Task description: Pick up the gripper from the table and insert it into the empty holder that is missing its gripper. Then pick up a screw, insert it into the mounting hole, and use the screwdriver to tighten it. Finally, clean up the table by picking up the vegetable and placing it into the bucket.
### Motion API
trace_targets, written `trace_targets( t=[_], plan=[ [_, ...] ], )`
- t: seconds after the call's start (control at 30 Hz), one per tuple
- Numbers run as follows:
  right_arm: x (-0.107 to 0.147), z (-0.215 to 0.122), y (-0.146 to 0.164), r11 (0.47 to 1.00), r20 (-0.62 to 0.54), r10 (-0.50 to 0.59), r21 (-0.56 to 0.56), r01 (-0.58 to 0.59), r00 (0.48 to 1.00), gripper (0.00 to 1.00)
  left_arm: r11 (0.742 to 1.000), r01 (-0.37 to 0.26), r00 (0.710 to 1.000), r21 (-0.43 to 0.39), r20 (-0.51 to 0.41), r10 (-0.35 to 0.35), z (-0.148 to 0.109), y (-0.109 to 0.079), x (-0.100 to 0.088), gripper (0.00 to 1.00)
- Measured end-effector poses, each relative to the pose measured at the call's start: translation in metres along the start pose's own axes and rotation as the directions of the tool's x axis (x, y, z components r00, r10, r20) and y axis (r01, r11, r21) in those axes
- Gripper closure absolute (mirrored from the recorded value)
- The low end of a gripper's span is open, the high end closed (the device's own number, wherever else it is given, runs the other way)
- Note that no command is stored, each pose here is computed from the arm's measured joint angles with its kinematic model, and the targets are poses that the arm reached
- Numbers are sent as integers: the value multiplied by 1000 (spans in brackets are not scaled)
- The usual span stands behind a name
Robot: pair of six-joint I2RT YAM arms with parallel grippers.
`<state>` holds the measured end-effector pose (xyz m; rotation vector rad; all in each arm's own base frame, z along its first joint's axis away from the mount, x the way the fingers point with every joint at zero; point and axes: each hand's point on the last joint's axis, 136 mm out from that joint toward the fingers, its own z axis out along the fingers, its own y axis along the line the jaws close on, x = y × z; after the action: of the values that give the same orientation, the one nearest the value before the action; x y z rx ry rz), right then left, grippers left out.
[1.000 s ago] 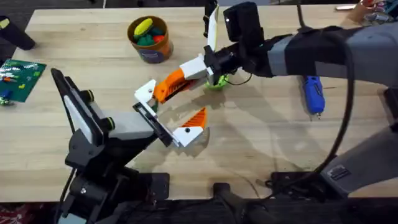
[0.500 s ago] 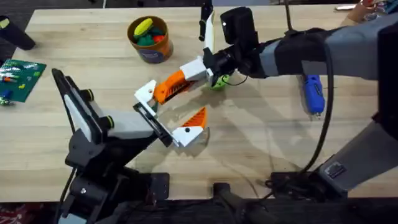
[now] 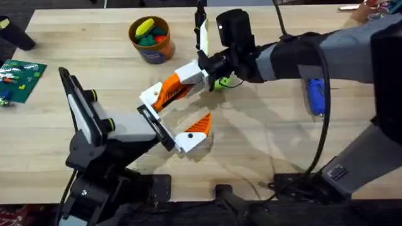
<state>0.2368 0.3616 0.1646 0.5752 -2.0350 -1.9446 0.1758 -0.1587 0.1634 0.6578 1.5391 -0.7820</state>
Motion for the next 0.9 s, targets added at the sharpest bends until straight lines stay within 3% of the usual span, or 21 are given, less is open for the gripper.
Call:
trace_targets(
  t=[0.4,0.43,0.47,0.63,0.67,0.73,0.9],
  plan=[
    [-1,0,-1,1000,6,16,4,-16,1000,977,1000,9,1000,-3,0,-9,0,1,0,11],
    [-1,0,-1,1000,6,20,4,-20,1000,945,1000,9,1000,-4,0,-9,0,1,0,11],
    [-2,0,-1,1000,10,23,7,-24,1000,861,1000,8,1000,-3,1,-8,0,1,0,11],
    [-3,7,-17,997,33,61,38,-62,998,162,1000,-20,1000,-18,3,20,0,3,-1,11],
    [-3,7,-21,996,36,75,43,-76,997,63,1000,-22,1000,-22,4,23,0,4,-1,11],
    [-2,7,-26,995,38,83,47,-85,996,12,999,-22,1000,-26,3,23,0,5,-1,11],
    [-2,6,-26,996,39,81,44,-83,996,7,999,-24,1000,-24,3,24,0,4,-1,11]
  ],
)
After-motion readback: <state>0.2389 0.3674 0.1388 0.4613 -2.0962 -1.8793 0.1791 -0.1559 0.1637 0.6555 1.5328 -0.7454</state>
